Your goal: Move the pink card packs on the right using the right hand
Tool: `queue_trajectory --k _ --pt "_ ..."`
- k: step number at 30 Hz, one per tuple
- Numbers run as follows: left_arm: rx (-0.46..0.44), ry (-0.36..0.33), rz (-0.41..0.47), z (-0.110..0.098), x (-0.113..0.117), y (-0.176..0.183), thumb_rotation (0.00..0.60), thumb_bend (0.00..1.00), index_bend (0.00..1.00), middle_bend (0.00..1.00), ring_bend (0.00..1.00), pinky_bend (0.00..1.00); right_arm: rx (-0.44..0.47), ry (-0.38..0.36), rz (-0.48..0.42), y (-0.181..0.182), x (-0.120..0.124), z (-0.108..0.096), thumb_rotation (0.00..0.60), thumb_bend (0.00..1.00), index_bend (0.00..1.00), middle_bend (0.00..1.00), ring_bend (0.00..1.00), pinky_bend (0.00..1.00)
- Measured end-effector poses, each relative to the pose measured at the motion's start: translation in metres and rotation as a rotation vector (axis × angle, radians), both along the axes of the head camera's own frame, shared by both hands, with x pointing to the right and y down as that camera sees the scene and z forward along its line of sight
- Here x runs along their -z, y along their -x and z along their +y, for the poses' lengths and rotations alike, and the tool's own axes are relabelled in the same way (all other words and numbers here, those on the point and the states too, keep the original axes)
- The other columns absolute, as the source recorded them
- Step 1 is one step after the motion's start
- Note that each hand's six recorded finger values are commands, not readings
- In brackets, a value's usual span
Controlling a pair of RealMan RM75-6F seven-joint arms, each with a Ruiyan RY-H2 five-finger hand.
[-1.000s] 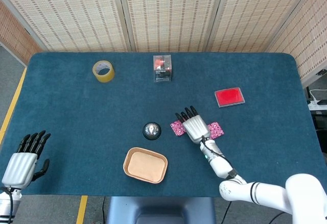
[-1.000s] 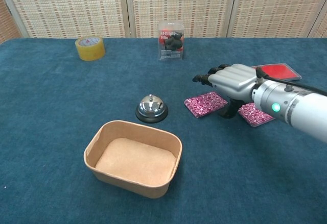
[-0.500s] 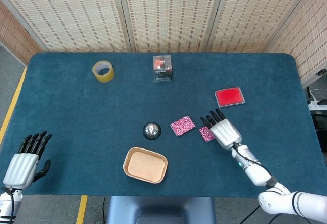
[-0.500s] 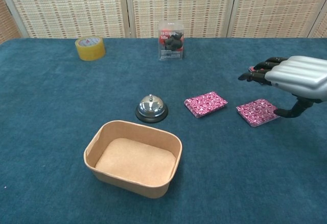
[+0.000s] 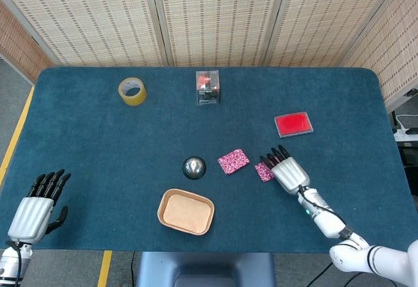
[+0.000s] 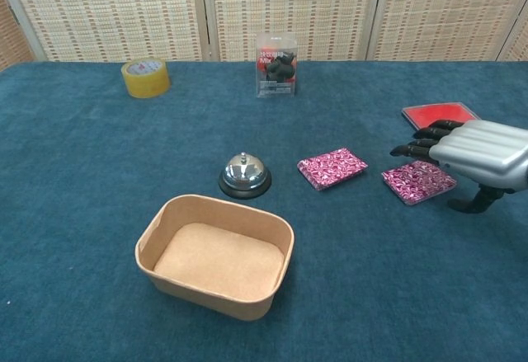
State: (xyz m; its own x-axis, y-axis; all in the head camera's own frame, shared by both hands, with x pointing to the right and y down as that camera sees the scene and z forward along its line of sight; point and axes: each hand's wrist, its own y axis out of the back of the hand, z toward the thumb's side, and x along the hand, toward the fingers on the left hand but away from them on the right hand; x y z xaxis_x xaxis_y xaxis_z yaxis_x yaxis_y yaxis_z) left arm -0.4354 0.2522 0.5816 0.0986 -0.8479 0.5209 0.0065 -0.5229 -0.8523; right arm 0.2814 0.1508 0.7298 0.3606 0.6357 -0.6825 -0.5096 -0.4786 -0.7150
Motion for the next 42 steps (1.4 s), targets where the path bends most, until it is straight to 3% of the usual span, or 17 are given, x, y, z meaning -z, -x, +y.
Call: queue_trajectory --k 12,21,42 --pt "0.001 0.0 -0.001 0.0 0.0 0.0 0.6 0.49 0.0 0.0 0.0 0.08 -0.002 -0.011 0.006 0.012 -0.008 -0.006 0.6 0.28 0.24 0.22 0.01 0.0" --pt "0.004 0.0 -0.002 0.0 0.0 0.001 0.6 0.49 0.0 0.0 0.0 0.08 -0.007 -0.024 0.007 0.014 -0.008 -0.008 0.6 0.28 0.28 0.25 0.04 0.0" --pt "0.0 -0.002 0.0 0.0 0.001 0.001 0.6 0.48 0.0 0.0 0.0 0.08 -0.011 -0.066 -0.019 0.017 -0.003 -0.011 0.6 0.28 0.55 0.42 0.19 0.0"
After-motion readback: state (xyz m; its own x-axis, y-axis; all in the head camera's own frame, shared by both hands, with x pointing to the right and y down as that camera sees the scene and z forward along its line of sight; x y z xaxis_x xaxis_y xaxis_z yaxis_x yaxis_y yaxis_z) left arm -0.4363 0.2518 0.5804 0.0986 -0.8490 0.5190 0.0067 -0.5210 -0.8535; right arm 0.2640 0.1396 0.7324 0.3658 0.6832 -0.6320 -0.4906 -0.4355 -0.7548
